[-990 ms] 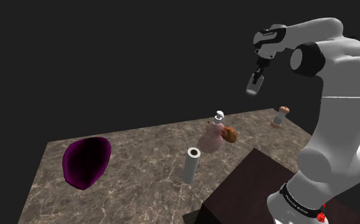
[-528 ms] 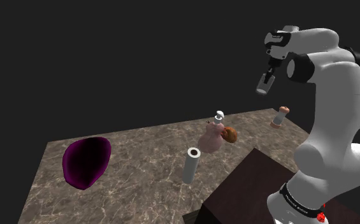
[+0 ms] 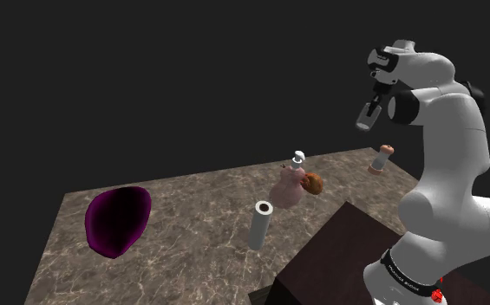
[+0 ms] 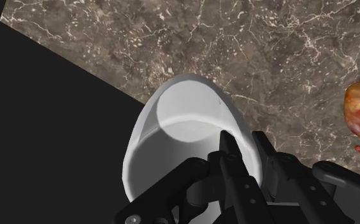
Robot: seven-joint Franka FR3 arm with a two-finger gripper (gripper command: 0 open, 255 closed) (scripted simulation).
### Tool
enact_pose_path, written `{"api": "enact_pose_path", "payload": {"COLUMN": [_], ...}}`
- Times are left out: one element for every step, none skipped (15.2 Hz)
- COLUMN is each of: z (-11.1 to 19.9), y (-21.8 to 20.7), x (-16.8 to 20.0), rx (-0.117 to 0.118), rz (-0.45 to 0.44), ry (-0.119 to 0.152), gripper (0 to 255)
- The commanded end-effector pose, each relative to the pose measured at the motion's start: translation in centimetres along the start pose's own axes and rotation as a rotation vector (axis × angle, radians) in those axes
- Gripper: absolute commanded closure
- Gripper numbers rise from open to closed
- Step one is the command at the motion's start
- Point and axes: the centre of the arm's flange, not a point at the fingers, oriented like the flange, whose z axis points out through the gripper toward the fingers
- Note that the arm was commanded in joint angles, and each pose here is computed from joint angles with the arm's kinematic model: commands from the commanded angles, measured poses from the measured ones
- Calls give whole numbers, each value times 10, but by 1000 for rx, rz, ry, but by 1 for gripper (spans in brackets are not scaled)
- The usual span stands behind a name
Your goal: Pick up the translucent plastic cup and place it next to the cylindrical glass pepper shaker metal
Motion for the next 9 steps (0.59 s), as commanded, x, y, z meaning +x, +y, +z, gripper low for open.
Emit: {"api": "enact_pose_path", "payload": {"z": [10, 15, 21, 26, 31, 36, 42, 47, 52], "y": [-1, -1, -1, 0, 0, 0, 0, 0, 0], "x": [-1, -1, -1, -1, -1, -1, -1, -1, -1], "rx": [-1, -1, -1, -1, -1, -1, -1, -1, -1], "rz": [-1, -1, -1, -1, -1, -1, -1, -1, -1], "ry": [0, 0, 0, 0, 0, 0, 0, 0, 0], "gripper": [255, 255, 255, 255, 255, 255, 255, 255, 255]}}
